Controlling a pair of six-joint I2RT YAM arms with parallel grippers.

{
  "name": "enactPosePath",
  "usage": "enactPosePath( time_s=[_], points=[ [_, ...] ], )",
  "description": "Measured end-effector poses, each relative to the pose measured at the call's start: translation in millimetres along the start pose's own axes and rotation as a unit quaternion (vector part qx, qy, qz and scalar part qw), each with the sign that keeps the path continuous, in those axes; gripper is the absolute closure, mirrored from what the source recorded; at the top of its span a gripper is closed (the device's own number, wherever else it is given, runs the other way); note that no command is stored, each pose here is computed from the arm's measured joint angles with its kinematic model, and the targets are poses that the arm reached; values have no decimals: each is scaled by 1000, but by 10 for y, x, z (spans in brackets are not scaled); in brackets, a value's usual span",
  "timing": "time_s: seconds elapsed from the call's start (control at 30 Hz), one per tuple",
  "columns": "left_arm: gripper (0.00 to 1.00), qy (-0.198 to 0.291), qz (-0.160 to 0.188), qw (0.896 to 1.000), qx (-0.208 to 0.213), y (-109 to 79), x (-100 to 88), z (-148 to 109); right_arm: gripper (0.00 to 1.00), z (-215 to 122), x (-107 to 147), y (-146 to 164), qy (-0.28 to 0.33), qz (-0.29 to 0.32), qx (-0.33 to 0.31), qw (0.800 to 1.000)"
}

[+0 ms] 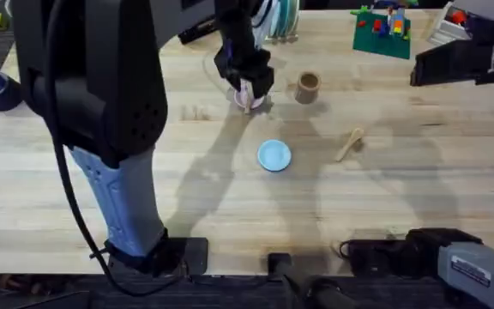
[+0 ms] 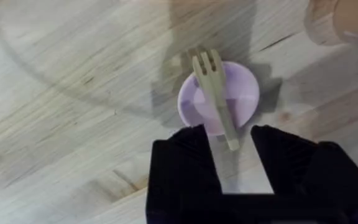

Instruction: Pick up a utensil and set it on the pink plate, then put the other utensil in the container.

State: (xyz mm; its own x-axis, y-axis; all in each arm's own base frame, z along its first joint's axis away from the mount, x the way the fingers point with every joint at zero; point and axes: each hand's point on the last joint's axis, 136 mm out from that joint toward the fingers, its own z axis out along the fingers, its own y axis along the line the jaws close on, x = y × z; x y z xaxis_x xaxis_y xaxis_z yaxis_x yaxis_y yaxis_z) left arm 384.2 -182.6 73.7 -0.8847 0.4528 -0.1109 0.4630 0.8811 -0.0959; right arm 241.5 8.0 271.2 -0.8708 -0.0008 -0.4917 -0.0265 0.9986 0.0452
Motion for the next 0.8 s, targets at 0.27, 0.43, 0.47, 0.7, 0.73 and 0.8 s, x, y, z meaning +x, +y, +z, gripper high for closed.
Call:
enactPosePath(
  time_s=[0.27, 0.43, 0.47, 0.7, 0.73, 0.8],
  points=[
    [382, -26, 1, 1000, -2, -30, -170, -403, 7, 0, 0, 0, 0, 0, 0, 1000],
    [150, -35, 1, 999, -4, -71, -44, -748, 7, 0, 0, 0, 0, 0, 0, 1000],
    [71, -39, 2, 999, -4, -82, -5, -846, 7, 0, 0, 0, 0, 0, 0, 1000],
    [6, -82, 8, 997, -8, -176, 294, -1539, 7, 1, -1, -1, 0, 0, 0, 1000],
    [6, -84, 9, 996, -8, -187, 354, -1615, 7, 0, 0, 0, 0, 0, 0, 1000],
    [6, -90, 9, 996, -8, -210, 466, -1752, 7, 0, -1, 0, 0, 0, 0, 1000]
  ],
)
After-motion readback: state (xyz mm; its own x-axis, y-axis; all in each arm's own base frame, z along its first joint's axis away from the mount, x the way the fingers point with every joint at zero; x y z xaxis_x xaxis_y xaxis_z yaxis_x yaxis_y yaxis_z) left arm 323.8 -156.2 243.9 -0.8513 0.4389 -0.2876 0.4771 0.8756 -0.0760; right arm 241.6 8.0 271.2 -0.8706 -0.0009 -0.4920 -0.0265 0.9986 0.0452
